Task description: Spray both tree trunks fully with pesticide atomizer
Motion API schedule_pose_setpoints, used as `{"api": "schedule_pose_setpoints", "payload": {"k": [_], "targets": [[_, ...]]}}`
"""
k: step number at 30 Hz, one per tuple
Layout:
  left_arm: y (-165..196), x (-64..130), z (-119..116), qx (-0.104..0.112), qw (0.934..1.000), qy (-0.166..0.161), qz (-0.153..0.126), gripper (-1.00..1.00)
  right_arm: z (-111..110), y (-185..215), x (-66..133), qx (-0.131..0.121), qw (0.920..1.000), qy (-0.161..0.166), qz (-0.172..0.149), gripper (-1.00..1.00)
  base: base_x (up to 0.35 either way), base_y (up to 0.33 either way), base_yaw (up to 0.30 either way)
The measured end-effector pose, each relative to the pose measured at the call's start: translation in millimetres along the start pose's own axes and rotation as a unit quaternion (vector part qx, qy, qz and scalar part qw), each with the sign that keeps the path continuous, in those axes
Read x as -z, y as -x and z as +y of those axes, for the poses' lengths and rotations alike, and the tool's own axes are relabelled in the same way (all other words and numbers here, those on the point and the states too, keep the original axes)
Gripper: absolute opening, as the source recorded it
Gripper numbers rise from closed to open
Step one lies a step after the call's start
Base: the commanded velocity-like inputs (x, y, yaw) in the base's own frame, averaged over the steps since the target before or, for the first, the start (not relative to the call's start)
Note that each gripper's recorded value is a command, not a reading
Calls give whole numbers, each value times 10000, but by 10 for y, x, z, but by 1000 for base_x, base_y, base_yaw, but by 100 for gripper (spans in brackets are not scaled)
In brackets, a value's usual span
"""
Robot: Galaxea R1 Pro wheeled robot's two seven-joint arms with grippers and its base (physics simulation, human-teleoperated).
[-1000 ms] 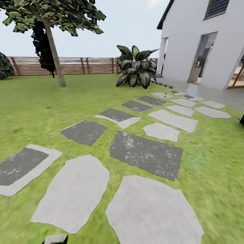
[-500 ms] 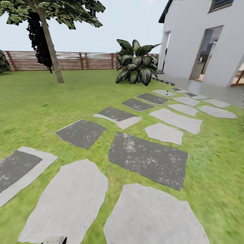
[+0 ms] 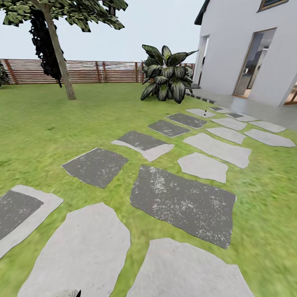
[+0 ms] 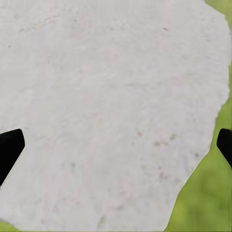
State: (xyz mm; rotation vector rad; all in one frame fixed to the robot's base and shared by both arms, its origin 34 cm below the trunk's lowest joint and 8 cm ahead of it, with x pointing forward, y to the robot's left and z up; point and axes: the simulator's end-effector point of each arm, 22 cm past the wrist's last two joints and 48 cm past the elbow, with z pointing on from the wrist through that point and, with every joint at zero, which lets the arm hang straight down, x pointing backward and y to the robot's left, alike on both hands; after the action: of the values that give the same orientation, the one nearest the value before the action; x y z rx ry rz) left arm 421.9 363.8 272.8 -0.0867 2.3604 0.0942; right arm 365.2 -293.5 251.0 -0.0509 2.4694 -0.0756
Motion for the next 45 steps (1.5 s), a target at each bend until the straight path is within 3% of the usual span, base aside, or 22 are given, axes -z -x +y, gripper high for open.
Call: {"api": "schedule_pose_setpoints", "payload": {"k": [17,45], "targets": [[-15,1,-31,7,10000,-17,19,100,-8,15,-3,3,10000,-4,-18,100,340,0,-21],[12,1,-38,27,10000,-16,-14,100,-9,39,-2,3,10000,-5,-46,100,340,0,-268]]}}
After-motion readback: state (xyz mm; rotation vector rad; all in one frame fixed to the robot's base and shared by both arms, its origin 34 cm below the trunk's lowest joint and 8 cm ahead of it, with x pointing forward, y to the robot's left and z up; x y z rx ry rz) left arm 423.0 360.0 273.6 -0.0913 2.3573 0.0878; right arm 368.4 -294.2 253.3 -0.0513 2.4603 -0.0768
